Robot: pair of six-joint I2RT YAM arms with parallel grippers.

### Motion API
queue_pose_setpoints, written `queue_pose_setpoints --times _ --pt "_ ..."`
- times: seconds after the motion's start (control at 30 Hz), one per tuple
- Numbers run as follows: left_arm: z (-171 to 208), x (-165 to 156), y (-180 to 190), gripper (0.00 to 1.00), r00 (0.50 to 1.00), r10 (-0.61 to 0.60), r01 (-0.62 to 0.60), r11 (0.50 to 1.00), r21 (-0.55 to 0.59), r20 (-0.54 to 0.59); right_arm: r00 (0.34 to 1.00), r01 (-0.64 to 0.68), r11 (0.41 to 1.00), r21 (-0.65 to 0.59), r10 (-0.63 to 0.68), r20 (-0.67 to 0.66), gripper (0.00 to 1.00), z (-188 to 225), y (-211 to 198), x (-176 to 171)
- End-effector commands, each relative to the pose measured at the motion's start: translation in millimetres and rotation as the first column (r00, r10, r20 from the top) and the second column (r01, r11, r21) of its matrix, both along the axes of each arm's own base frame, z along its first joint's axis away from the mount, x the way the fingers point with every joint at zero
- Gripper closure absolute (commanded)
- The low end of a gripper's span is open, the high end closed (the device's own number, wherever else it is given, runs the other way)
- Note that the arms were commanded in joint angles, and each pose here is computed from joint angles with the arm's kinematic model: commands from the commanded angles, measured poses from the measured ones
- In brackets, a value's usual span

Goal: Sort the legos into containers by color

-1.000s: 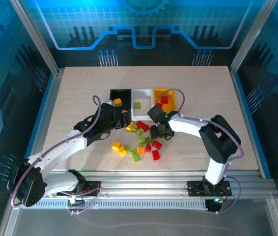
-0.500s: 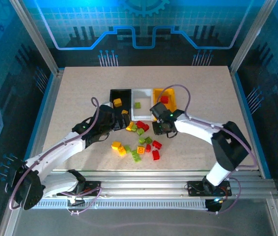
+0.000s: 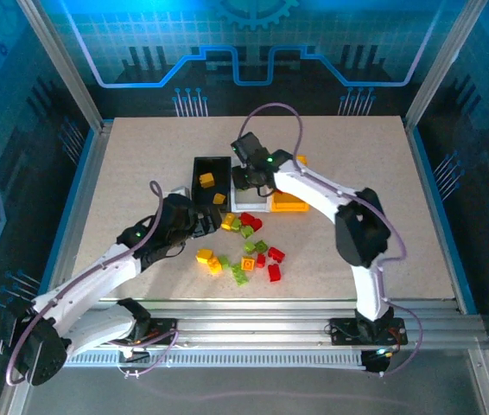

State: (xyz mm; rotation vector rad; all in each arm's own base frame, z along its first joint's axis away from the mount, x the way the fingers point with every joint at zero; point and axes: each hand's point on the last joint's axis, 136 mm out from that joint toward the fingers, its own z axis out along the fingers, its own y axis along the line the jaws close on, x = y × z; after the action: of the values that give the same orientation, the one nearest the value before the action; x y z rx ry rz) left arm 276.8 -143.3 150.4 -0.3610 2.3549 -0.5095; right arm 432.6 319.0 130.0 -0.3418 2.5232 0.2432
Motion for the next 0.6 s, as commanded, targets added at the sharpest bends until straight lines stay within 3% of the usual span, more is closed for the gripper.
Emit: queue_pose_setpoints --times 0.0,0.13,0.23,0.37,0.57 --pt "-10.9 -9.2 6.0 0.01 0.999 0.017 -0.016 1.000 0.006 -0.031 0.998 0.033 0.996 -0.077 -0.038 -0.059 0.64 -20.4 -13.4 13.5" --pt "-11.0 -10.5 5.8 0.01 1.000 0.017 -0.017 1.000 -0.008 -0.025 0.996 0.048 0.995 -0.089 -0.055 -0.076 0.58 -27.4 -13.9 24.8" --pt "-9.1 -10.3 5.9 0.01 1.000 0.015 -0.015 1.000 -0.006 -0.020 0.996 0.052 0.995 -0.081 -0.058 -0.073 0.43 -22.4 -15.0 25.2" --pt "-7.3 -10.1 6.4 0.01 1.000 0.014 -0.014 1.000 -0.003 -0.017 0.998 0.046 0.998 -0.046 -0.048 -0.035 0.33 0.4 -16.5 20.0" --pt "-1.3 -10.5 7.5 0.01 1.000 0.014 -0.014 1.000 -0.007 -0.001 1.000 0.011 1.000 0.007 -0.011 -0.003 0.28 29.7 -30.8 -31.4"
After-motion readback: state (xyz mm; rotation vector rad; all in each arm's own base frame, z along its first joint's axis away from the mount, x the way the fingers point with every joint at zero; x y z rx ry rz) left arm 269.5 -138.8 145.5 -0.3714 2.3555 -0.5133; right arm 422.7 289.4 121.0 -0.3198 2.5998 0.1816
